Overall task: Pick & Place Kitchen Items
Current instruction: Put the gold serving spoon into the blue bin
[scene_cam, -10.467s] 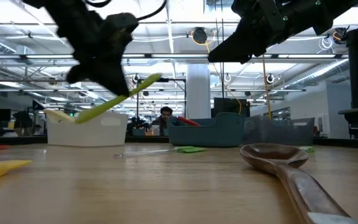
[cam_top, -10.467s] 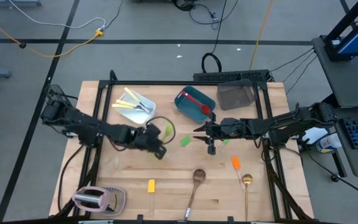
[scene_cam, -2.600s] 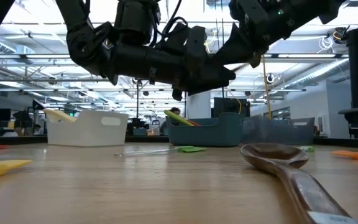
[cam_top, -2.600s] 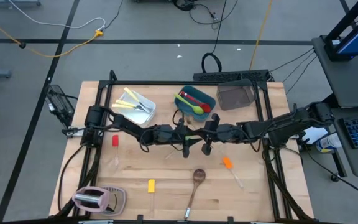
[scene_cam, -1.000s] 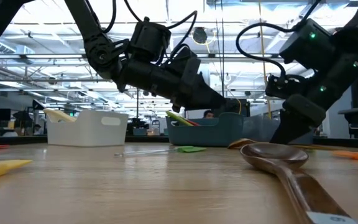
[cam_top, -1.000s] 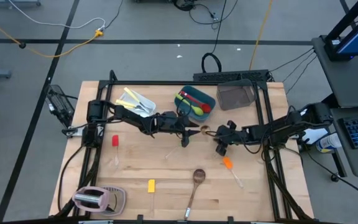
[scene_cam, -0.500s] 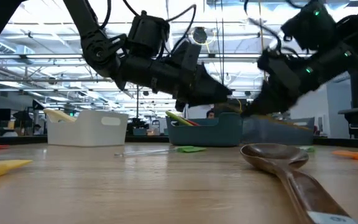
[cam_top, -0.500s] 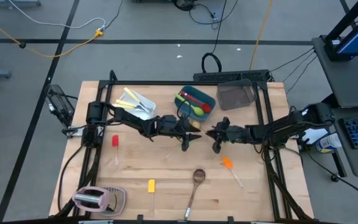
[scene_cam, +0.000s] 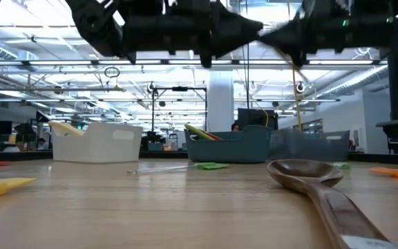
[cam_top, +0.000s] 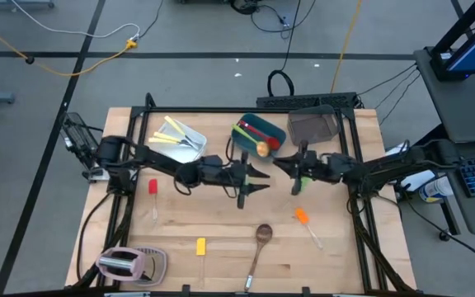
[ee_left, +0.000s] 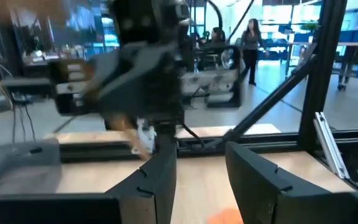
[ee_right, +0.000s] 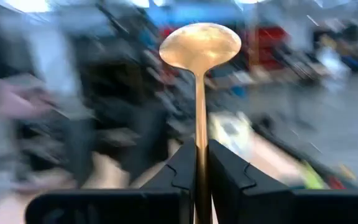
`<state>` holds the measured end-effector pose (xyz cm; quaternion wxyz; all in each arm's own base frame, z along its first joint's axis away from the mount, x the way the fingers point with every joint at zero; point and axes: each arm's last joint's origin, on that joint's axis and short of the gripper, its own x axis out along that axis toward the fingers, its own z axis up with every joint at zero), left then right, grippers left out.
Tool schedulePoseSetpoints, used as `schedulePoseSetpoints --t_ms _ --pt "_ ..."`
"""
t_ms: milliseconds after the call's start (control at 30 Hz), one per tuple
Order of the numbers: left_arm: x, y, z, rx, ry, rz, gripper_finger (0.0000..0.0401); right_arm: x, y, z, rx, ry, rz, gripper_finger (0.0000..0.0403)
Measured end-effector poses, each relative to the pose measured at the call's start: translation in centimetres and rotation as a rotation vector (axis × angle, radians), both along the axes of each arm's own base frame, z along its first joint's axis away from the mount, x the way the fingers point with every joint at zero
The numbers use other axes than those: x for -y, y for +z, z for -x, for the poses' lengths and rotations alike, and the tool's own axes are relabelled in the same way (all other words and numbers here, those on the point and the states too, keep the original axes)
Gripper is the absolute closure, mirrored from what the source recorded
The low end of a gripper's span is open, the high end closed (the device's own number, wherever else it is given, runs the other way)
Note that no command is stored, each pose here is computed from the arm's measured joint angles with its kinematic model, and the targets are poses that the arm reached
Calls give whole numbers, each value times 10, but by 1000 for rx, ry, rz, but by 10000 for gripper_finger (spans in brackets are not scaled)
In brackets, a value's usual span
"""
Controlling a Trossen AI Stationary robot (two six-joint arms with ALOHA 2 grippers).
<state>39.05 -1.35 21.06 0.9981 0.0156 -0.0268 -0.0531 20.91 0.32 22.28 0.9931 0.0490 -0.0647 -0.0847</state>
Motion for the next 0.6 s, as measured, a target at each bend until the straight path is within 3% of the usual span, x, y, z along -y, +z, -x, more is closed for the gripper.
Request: schedulePoseSetpoints --t_ms 100,333,600 --pt "0 5 2 15 2 -16 261 -2 6 -2 80 76 35 384" --pt "0 4 1 7 1 -12 261 -4 -1 -13 137 90 57 384" --pt "-1 4 1 5 2 25 261 -8 9 -34 218 208 115 384"
